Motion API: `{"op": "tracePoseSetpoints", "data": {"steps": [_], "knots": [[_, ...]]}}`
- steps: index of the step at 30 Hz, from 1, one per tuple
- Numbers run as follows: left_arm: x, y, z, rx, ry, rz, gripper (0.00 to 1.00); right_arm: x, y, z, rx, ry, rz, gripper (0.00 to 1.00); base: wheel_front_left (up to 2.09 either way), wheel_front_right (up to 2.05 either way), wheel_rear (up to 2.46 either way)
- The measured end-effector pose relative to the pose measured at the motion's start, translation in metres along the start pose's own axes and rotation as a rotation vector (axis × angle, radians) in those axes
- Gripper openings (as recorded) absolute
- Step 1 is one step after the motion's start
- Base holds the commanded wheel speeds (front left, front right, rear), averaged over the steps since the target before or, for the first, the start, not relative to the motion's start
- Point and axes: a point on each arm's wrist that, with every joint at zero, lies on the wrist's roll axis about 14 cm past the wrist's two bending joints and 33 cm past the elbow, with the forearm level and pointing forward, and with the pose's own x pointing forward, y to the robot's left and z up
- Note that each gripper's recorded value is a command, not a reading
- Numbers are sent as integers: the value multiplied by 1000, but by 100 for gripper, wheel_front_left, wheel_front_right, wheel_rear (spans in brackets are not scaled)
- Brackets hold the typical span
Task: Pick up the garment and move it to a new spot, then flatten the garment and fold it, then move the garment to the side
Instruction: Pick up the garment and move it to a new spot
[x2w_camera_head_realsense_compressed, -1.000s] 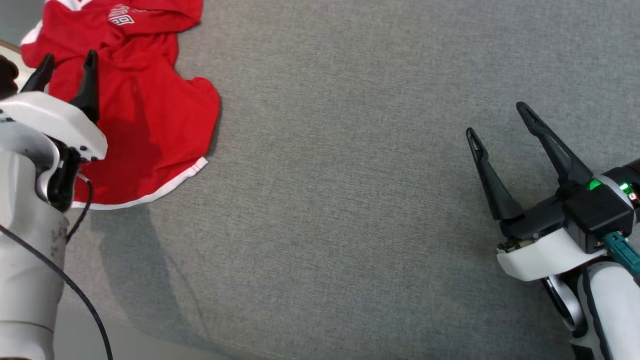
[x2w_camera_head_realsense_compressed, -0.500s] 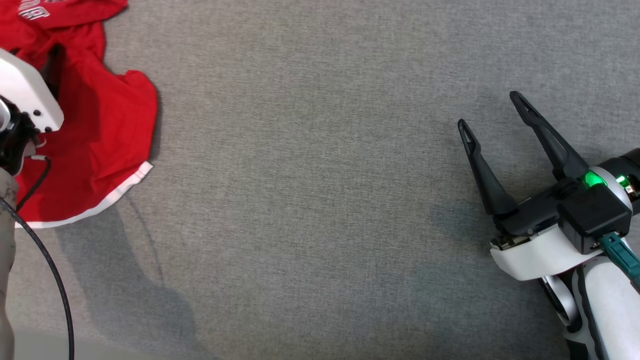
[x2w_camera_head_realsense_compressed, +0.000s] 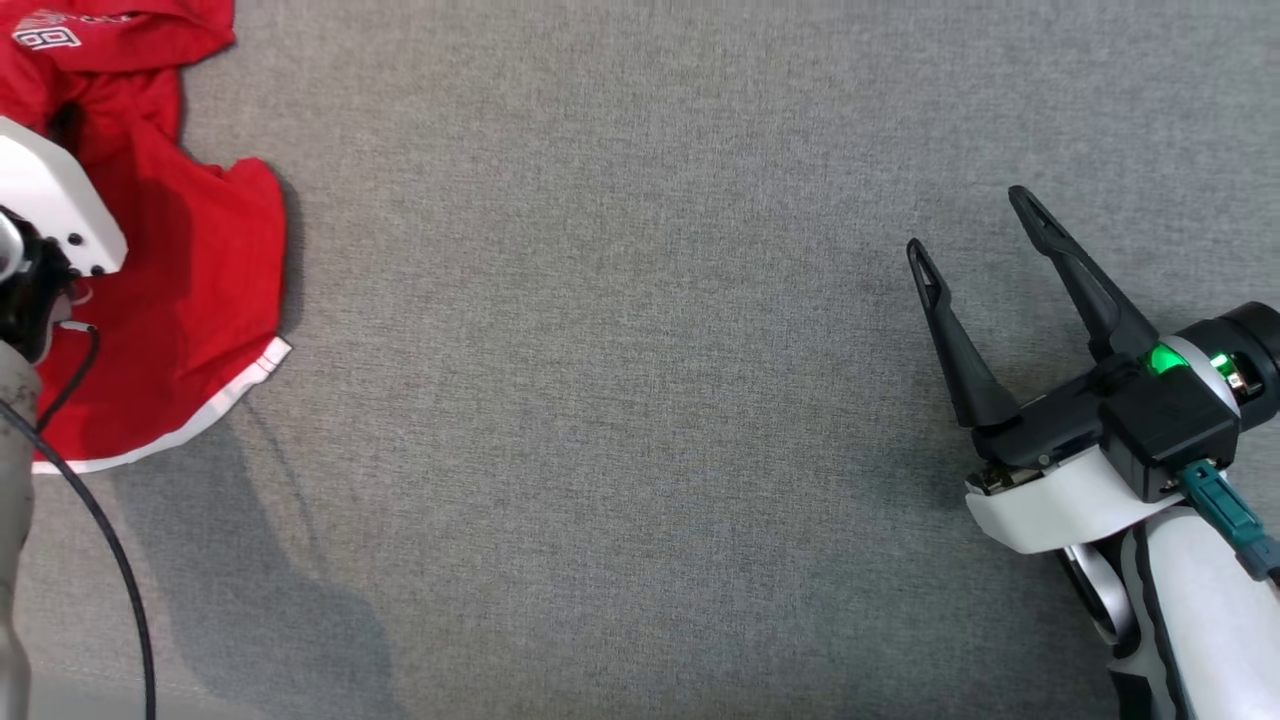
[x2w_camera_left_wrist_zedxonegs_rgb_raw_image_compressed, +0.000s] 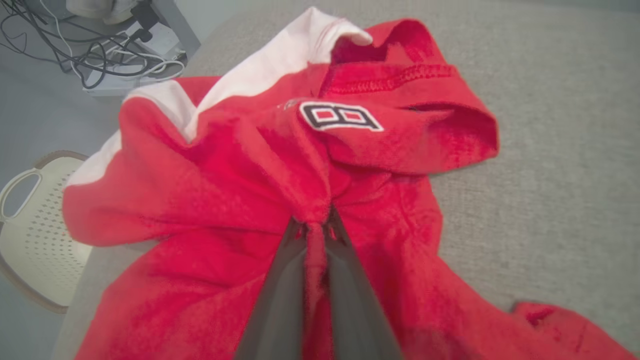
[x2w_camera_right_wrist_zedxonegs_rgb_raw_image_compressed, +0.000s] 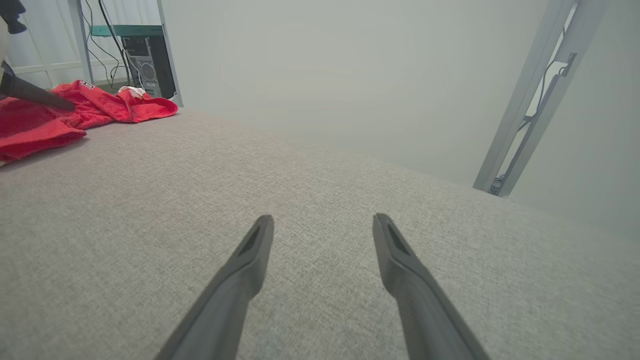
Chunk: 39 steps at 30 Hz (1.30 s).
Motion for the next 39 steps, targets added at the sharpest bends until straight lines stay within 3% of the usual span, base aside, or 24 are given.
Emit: {"op": "tracePoseSetpoints", "data": {"steps": [7,15,18,26,33,38,39], "knots": [[-22,-60,9,6,-80,-166,0,-5,4,24,-5,-46,-14,100,0,0,0],[-75,-116,52,1,-264,-368,0,-23,5,63,-17,-113,-52,100,0,0,0],[-107,-148,83,-98,-367,-492,0,-35,3,77,-21,-137,-82,100,0,0,0],[-191,-224,133,-162,-536,-748,0,-65,-12,106,-49,-183,-171,100,0,0,0],[-231,-303,113,-172,-481,-901,0,-95,-41,121,-64,-210,-289,100,0,0,0],[-204,-331,69,-126,-370,-843,0,-111,-57,124,-73,-216,-351,100,0,0,0],[-195,-335,58,-148,-322,-818,35,-114,-60,123,-74,-213,-363,100,0,0,0]]}}
